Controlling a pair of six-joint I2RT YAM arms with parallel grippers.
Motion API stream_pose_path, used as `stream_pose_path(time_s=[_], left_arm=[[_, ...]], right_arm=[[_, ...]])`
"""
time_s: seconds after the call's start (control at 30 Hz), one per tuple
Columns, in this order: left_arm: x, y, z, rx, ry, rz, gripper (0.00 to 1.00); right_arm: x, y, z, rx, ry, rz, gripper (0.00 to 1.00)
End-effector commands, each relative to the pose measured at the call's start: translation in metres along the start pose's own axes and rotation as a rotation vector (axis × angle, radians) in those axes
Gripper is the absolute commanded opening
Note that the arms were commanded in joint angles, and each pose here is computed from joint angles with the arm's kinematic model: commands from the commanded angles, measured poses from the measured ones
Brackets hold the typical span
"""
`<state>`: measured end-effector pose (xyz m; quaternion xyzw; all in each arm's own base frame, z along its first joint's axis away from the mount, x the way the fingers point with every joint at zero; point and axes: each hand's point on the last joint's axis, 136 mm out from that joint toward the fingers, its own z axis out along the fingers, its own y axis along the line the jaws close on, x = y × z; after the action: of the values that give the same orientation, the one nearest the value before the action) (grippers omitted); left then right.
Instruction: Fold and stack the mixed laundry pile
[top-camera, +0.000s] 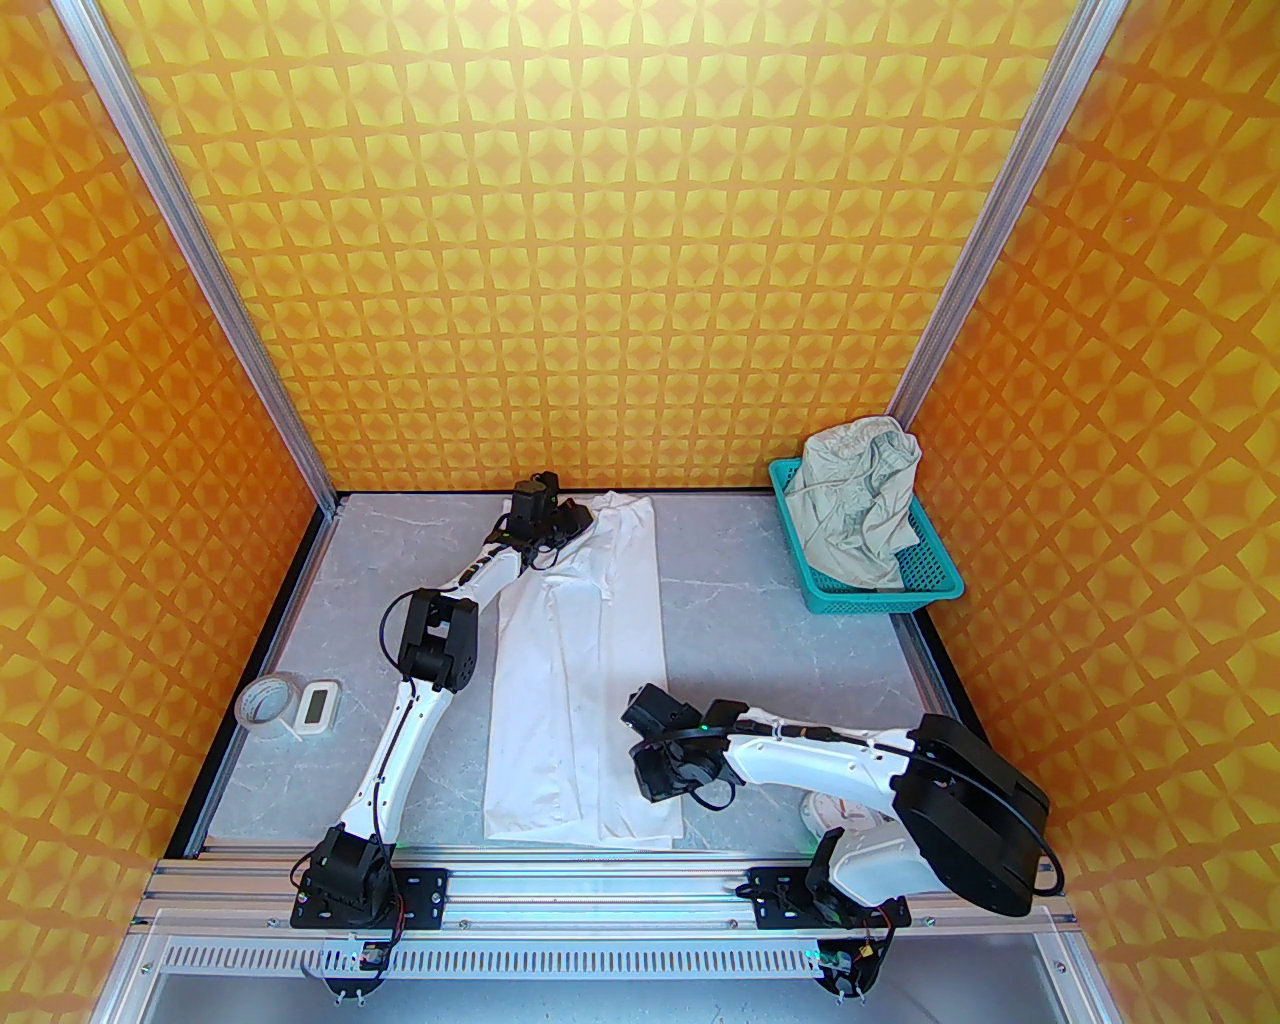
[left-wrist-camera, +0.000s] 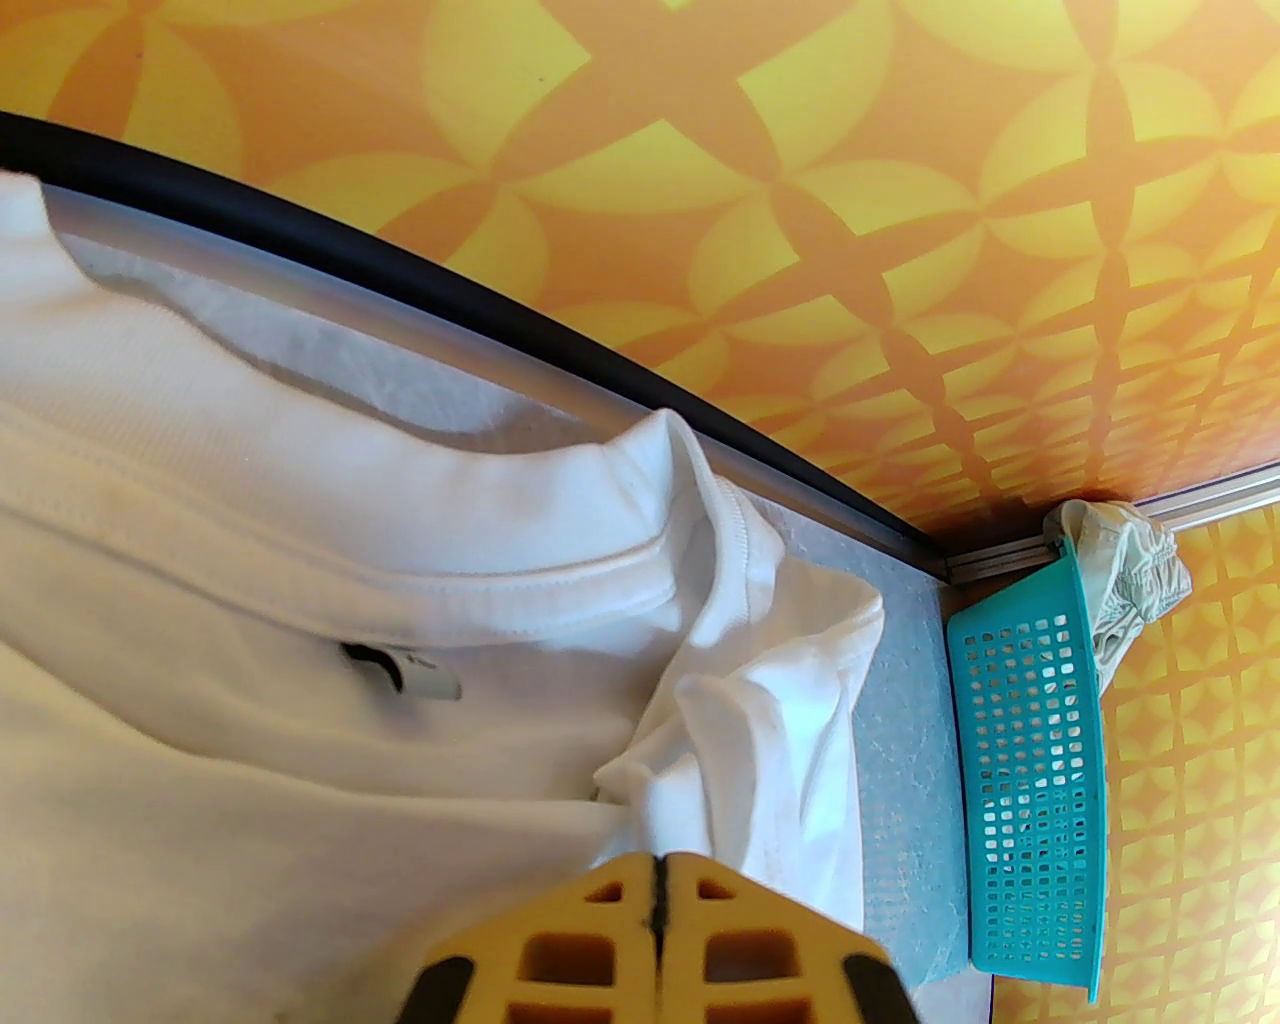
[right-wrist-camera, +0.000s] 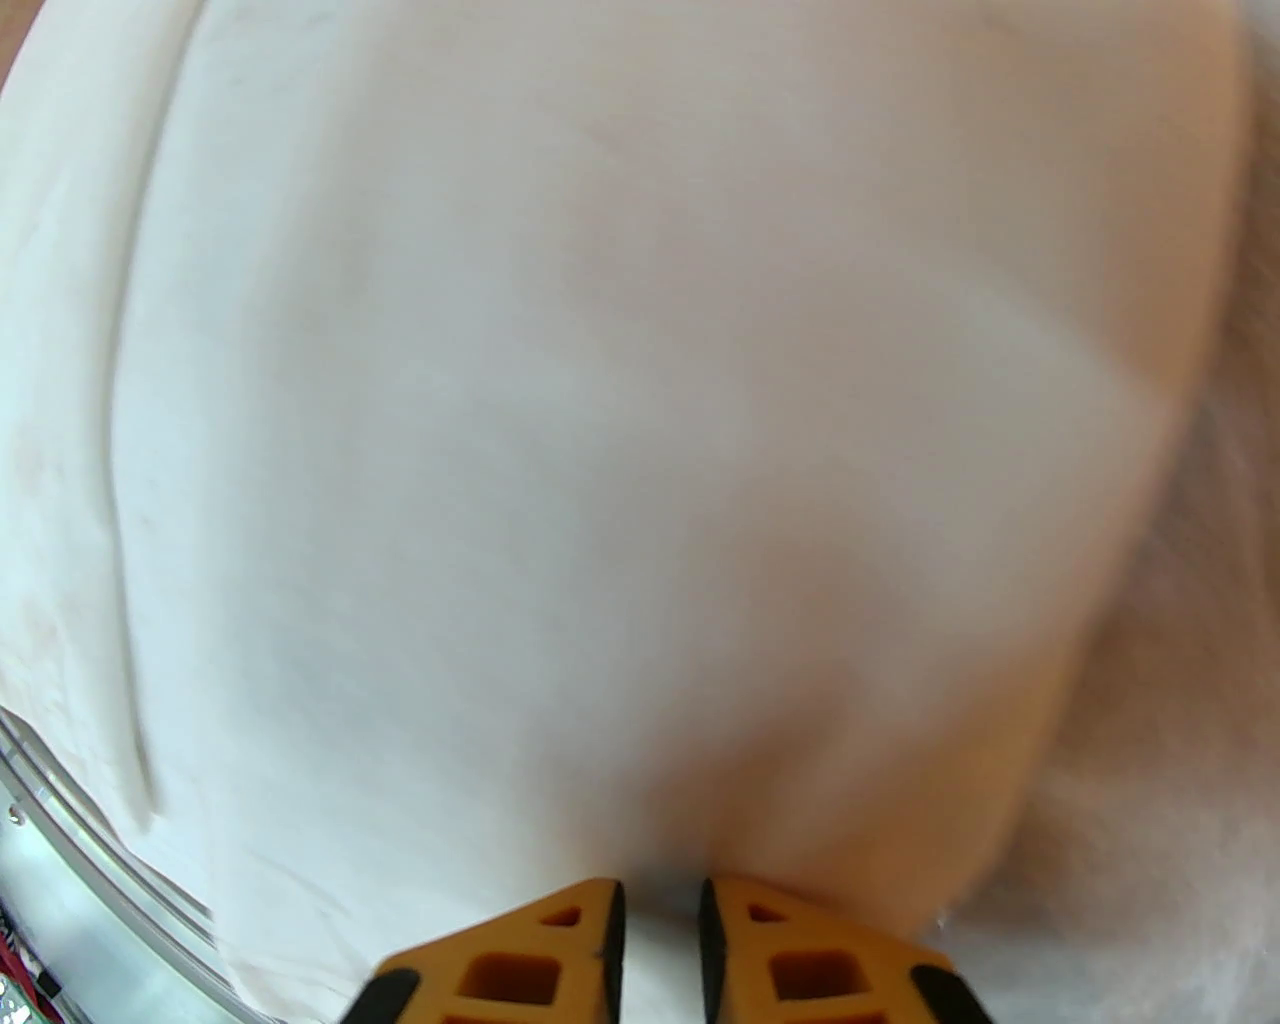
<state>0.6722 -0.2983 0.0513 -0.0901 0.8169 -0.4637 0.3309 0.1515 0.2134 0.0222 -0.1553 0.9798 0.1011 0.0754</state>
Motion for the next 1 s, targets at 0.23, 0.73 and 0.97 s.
stream_pose_path(time_s=[0.23,0.73,0.97], left_arm=[[-0.002,-0.076,-0.052,0.005,0.114,0.177,0.3],[0.134,-0.061,-0.265,-0.272,0.269,0.174,0.38],[0.238,-0.013,-0.381,-0.509,0.39,-0.025,0.44]], right_arm=[[0.002,-0.021,-0.049,-0.063,0.011,0.087,0.46],[0.042,-0.002,-0.036,-0.407,0.228,0.306,0.59],[0.06,0.005,-0.025,-0.407,0.267,0.298,0.59]])
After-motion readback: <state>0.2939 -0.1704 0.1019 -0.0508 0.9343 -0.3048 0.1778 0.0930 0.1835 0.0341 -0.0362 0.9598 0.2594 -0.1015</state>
